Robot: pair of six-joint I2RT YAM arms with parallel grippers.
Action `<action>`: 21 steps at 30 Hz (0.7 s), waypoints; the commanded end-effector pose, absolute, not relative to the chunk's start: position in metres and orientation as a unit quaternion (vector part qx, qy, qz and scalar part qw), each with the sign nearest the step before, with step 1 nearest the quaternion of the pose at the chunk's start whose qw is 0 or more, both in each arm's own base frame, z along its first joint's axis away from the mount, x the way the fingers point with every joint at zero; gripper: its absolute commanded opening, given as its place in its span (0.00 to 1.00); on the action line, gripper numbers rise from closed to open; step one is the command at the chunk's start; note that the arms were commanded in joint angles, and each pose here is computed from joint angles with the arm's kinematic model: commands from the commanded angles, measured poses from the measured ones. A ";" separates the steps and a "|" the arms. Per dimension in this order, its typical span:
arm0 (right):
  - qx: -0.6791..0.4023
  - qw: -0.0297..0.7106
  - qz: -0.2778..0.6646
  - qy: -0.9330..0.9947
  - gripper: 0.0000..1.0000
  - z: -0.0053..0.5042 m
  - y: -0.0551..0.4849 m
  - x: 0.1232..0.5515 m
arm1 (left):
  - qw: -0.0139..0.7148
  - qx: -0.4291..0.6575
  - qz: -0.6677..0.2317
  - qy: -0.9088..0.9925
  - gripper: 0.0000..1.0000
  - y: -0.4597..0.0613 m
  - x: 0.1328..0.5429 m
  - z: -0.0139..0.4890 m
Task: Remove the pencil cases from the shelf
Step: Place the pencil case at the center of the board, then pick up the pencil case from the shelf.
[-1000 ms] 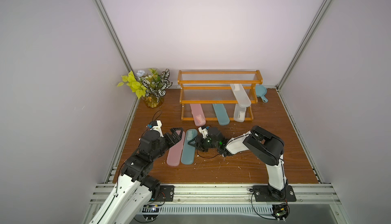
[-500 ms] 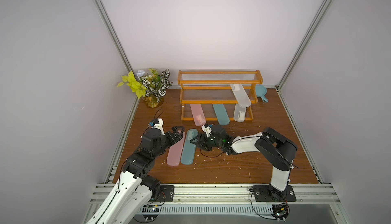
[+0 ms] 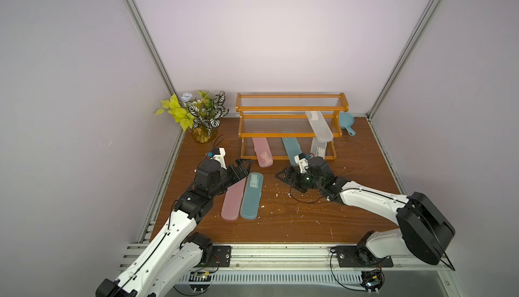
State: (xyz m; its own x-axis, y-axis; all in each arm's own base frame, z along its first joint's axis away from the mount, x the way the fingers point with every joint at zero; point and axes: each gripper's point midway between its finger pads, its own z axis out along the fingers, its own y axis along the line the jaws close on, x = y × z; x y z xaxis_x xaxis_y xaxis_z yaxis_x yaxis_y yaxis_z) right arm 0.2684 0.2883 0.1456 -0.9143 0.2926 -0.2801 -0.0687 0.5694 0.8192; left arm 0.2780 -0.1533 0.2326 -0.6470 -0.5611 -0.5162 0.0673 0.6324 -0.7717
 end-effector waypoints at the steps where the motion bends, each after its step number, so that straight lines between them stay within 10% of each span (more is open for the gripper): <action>1: 0.063 0.228 0.410 0.881 0.99 0.147 0.248 0.269 | 0.416 -0.118 -0.434 0.790 0.98 -0.170 0.287 0.263; 21: 0.181 0.329 0.447 0.812 0.93 0.207 0.096 0.334 | 0.381 -0.072 -0.485 0.784 0.98 -0.250 0.312 0.269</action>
